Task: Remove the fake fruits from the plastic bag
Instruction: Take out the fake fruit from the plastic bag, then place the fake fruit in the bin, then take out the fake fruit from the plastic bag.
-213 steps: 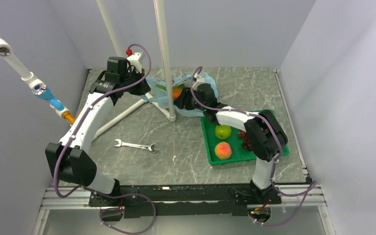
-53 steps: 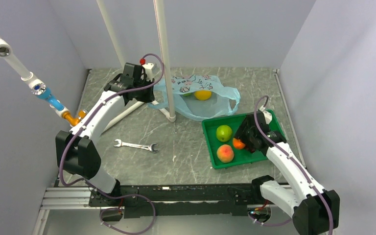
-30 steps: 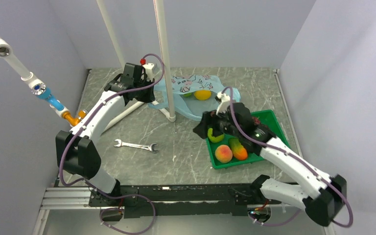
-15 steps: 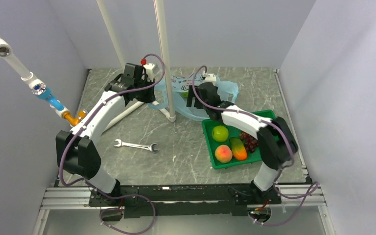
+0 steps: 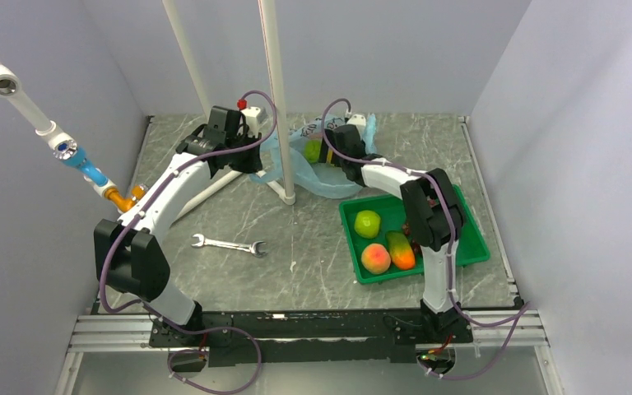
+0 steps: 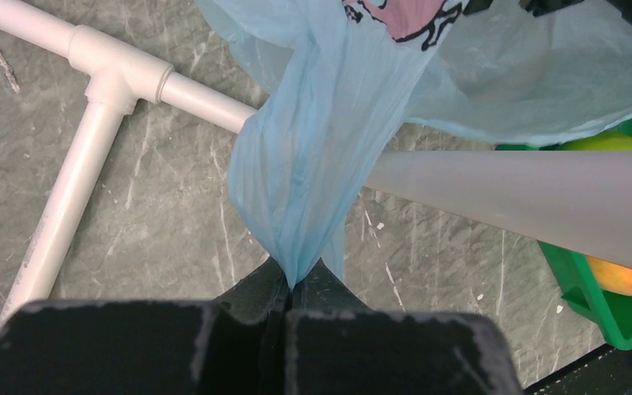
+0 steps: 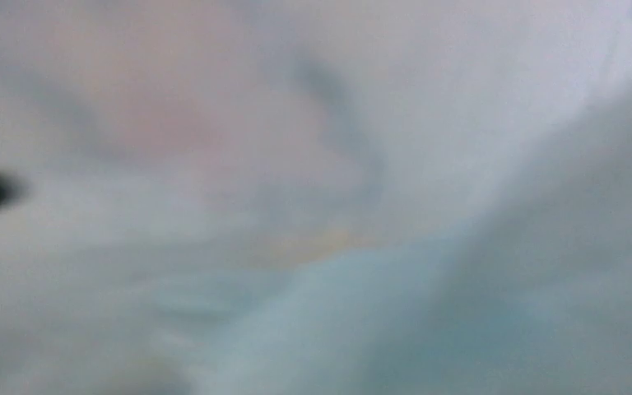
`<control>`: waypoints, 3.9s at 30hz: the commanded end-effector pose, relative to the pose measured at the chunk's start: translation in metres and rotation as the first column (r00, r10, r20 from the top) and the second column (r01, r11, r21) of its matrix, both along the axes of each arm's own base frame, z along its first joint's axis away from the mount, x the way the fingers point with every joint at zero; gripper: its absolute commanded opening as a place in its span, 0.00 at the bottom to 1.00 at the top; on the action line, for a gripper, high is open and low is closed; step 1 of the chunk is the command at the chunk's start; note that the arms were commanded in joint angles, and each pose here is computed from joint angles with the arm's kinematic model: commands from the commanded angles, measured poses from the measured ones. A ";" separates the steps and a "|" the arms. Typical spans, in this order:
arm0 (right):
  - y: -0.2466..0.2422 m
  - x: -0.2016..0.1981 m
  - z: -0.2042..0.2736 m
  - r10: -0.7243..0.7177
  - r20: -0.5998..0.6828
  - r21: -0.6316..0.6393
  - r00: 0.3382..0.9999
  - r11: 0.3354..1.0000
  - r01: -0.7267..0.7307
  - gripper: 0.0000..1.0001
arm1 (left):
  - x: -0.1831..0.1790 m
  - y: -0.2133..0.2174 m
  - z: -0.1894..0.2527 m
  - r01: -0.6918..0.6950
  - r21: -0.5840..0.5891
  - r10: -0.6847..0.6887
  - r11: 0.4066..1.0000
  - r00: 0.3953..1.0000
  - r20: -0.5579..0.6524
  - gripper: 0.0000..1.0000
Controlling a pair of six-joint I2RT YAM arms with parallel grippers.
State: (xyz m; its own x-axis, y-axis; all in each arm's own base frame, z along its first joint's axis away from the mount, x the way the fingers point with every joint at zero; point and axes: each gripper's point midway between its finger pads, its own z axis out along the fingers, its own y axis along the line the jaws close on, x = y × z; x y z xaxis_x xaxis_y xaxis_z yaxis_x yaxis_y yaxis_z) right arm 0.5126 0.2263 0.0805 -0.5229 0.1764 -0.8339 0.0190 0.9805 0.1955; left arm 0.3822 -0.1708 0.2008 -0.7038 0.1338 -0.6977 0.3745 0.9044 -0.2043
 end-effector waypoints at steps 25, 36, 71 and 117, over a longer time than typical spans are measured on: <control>0.010 0.067 -0.034 -0.043 -0.072 0.039 0.996 0.998 0.046 0.68 | 0.000 -0.012 0.011 0.031 -0.046 -0.030 0.998 0.999 0.029 0.00; 0.037 0.037 0.053 0.181 0.115 0.166 0.977 0.966 -0.199 0.20 | 0.000 -0.013 0.012 0.034 -0.054 -0.033 0.998 0.999 0.032 0.00; -0.041 -0.192 0.139 0.361 0.221 0.103 0.906 0.915 -0.389 0.00 | -0.003 -0.017 0.014 0.046 -0.063 -0.044 0.997 0.998 0.034 0.00; 0.008 -0.145 0.152 0.349 0.215 0.250 0.912 0.883 -0.397 0.79 | 0.000 -0.015 0.004 0.037 -0.026 -0.036 0.999 0.999 0.020 0.00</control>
